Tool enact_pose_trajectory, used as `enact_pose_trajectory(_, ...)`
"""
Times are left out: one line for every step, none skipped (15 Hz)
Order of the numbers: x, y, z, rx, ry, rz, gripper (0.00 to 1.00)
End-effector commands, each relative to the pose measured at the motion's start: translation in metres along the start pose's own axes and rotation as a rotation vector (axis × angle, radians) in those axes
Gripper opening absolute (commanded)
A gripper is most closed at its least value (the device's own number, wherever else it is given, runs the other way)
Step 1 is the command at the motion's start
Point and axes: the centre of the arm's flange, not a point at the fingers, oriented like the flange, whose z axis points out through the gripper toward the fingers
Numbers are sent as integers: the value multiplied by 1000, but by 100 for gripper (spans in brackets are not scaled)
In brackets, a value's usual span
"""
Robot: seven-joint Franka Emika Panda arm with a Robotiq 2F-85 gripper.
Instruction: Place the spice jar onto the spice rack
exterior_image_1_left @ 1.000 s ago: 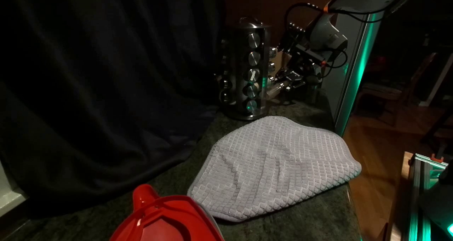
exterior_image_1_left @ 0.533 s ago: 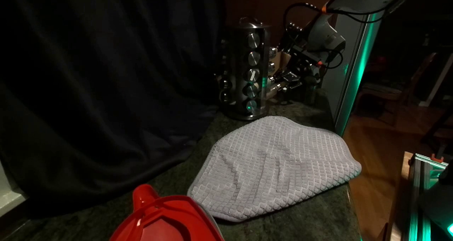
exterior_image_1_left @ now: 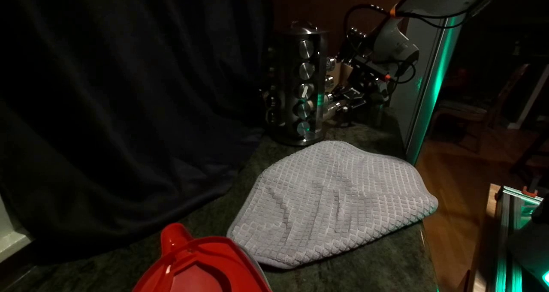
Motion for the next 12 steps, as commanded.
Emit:
enact_pose_trajectory(-2, 6, 2, 7, -43, 19, 24)
enact_pose_trajectory(-3, 7, 2, 4, -52, 20, 24)
enact_pose_trajectory(-4, 8, 3, -2, -60, 20, 24)
enact_pose_trajectory(-5, 10, 3, -8, -66, 19, 24)
enact_pose_trajectory(-5, 11, 3, -10, -72, 21, 24)
enact_pose_trajectory(-6, 12, 3, -13, -78, 22, 24)
enact_pose_trajectory(-6, 13, 4, -16, -89, 25, 24)
enact_pose_trajectory(-6, 14, 5, -17, -93, 29, 24)
enact_pose_trajectory(-6, 14, 7, -18, -104, 33, 24)
enact_pose_trajectory(-5, 15, 9, -17, -115, 38, 24)
enact_pose_trajectory(-5, 16, 11, -16, -117, 43, 24)
enact_pose_trajectory(-4, 16, 12, -14, -122, 47, 24)
